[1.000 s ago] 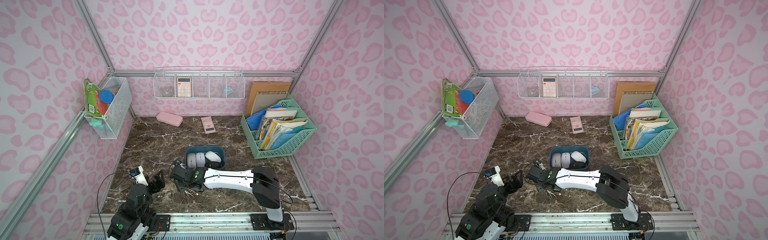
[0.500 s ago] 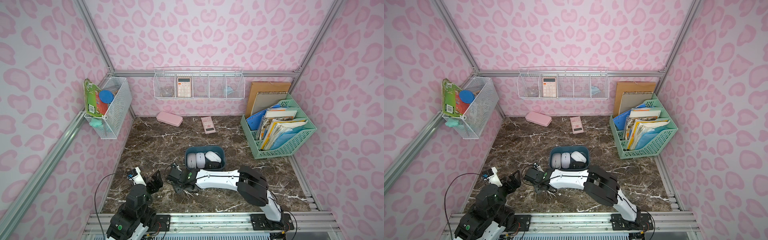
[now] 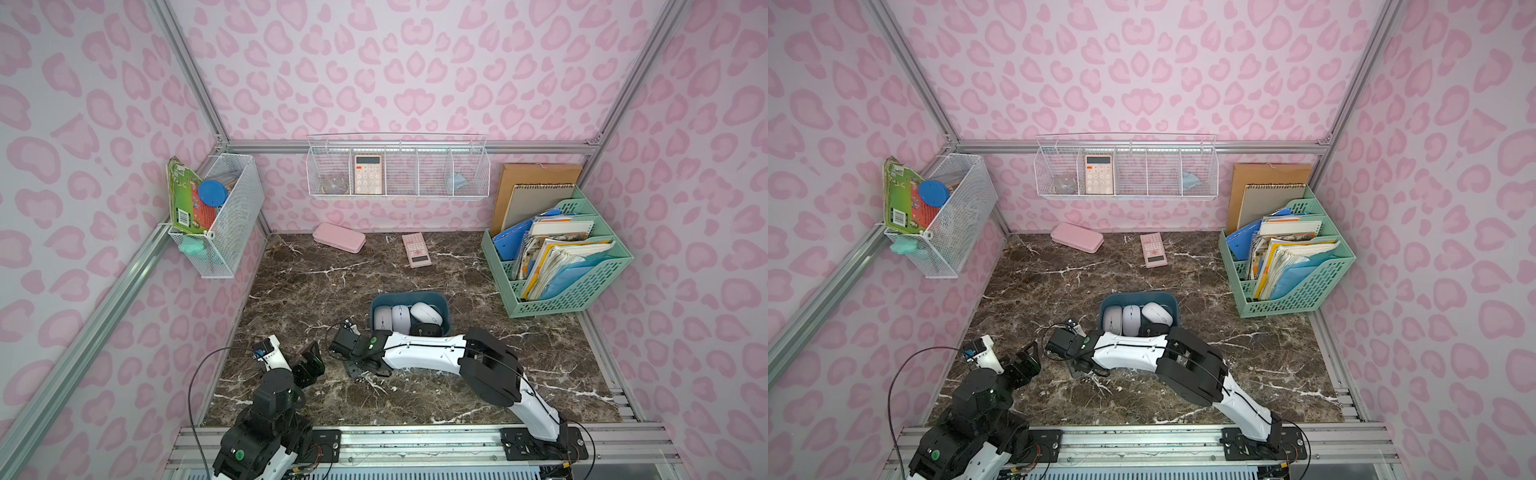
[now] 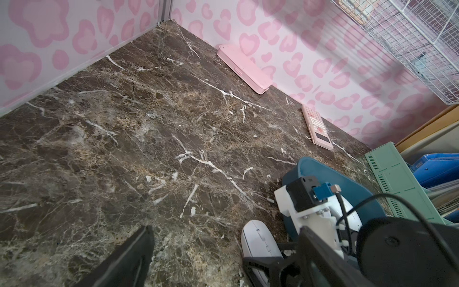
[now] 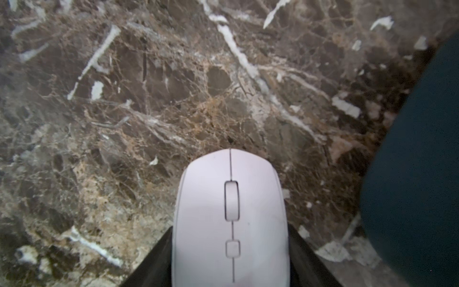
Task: Take out the mouse from the storage box
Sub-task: Place the mouse at the center of the board.
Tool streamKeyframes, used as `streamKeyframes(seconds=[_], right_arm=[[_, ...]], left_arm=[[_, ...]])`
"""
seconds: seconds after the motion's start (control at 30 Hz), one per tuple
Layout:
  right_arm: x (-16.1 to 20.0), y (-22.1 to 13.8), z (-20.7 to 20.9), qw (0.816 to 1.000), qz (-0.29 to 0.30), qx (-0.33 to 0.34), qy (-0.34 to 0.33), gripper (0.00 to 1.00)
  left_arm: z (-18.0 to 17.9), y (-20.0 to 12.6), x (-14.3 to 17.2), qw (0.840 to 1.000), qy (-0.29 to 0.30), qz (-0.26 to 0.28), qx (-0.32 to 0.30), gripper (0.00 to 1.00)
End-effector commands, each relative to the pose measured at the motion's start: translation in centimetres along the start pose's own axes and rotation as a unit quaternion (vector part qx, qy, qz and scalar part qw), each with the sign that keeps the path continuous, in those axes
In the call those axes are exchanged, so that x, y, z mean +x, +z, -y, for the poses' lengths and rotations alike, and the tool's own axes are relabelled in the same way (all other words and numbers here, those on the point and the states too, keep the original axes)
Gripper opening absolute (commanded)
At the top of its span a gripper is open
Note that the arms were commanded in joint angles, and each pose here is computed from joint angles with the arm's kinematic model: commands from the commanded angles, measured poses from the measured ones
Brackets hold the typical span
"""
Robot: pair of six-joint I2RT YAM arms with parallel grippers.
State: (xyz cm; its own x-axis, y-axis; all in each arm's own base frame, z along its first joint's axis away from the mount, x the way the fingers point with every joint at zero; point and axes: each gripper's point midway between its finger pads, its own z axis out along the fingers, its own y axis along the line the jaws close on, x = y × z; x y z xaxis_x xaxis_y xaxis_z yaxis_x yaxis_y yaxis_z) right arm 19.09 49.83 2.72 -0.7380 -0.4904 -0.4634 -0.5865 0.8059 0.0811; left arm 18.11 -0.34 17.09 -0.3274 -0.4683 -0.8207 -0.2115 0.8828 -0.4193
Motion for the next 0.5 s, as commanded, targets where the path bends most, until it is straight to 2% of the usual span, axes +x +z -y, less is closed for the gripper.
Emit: streamKeyframes(seconds=[0.0, 0.27, 0.47], right_arm=[[0.1, -0.1, 0.0, 1.0, -0.004, 0.002, -0.008, 0.68], [-0.7, -1.3, -0.1, 1.0, 0.007, -0.001, -0.003, 0.74], [-3.0, -6.2, -0.2, 0.998, 0.059, -0.008, 0.0, 0.77]], left_arm=[[0.1, 0.0, -0.2, 1.0, 0.001, 0.005, 0.003, 0.93], [0.1, 0.0, -0.2, 1.0, 0.001, 0.005, 0.002, 0.93], [0.1, 0.2, 0.1, 1.0, 0.003, 0.001, 0.004, 0.92]])
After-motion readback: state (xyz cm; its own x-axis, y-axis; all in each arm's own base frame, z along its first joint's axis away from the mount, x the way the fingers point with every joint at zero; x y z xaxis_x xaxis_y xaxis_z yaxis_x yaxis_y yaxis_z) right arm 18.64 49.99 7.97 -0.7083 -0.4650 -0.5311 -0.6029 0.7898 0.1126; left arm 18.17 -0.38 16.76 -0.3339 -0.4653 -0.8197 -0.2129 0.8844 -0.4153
